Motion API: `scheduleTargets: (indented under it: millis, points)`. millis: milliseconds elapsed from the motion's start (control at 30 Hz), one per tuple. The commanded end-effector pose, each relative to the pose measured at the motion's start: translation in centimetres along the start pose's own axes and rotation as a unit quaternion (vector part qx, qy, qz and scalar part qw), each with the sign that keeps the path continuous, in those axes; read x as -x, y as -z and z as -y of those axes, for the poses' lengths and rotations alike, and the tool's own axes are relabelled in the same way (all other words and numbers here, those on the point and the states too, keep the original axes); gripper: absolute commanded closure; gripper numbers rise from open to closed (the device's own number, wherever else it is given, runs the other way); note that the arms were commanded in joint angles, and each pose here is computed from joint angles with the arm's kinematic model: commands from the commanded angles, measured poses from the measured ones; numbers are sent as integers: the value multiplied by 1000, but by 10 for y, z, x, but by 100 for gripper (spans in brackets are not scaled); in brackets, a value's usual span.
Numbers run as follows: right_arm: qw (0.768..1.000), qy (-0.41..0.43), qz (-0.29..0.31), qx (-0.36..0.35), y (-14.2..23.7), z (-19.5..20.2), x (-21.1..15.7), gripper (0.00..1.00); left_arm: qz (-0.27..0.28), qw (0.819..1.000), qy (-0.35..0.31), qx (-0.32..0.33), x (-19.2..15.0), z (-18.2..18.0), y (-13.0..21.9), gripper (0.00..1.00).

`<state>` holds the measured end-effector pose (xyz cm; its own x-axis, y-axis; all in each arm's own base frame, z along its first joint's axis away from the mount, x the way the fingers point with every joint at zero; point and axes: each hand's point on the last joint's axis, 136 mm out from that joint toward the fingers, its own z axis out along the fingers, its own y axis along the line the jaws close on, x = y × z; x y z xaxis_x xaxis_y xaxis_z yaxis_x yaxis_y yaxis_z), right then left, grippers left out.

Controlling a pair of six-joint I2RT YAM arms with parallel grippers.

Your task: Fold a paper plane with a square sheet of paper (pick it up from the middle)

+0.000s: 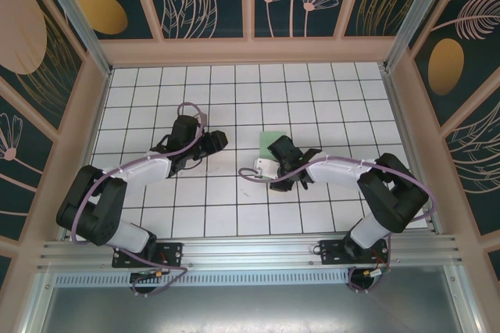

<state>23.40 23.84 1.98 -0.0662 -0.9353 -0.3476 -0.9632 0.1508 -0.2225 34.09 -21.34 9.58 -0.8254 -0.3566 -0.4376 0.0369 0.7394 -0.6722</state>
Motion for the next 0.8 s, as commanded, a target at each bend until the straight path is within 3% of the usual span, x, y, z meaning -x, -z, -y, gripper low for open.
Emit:
scheduleTargets:
  millis: [0,233,300,467,633,700,767]
  points:
    - [999,0,-2,-37,-4,13,-2,61,5,1000,-8,-11,7,7,-2,53]
    - [999,-7,7,-44,-1,16,3,71,3,1000,-8,-11,5,6,-2,53]
    - [999,-9,2,-50,0,19,1,80,2,1000,-8,-11,5,6,-3,53]
    - [997,-26,18,-66,4,26,5,82,3,1000,-7,-13,7,8,-3,53]
    - [994,-54,32,-89,9,37,6,92,3,1000,-8,-14,7,9,-3,53]
    - [995,-54,36,-82,12,35,8,92,2,1000,-8,-15,7,10,-2,53]
    - [995,-48,40,-81,17,35,8,85,2,1000,-8,-14,7,9,-2,53]
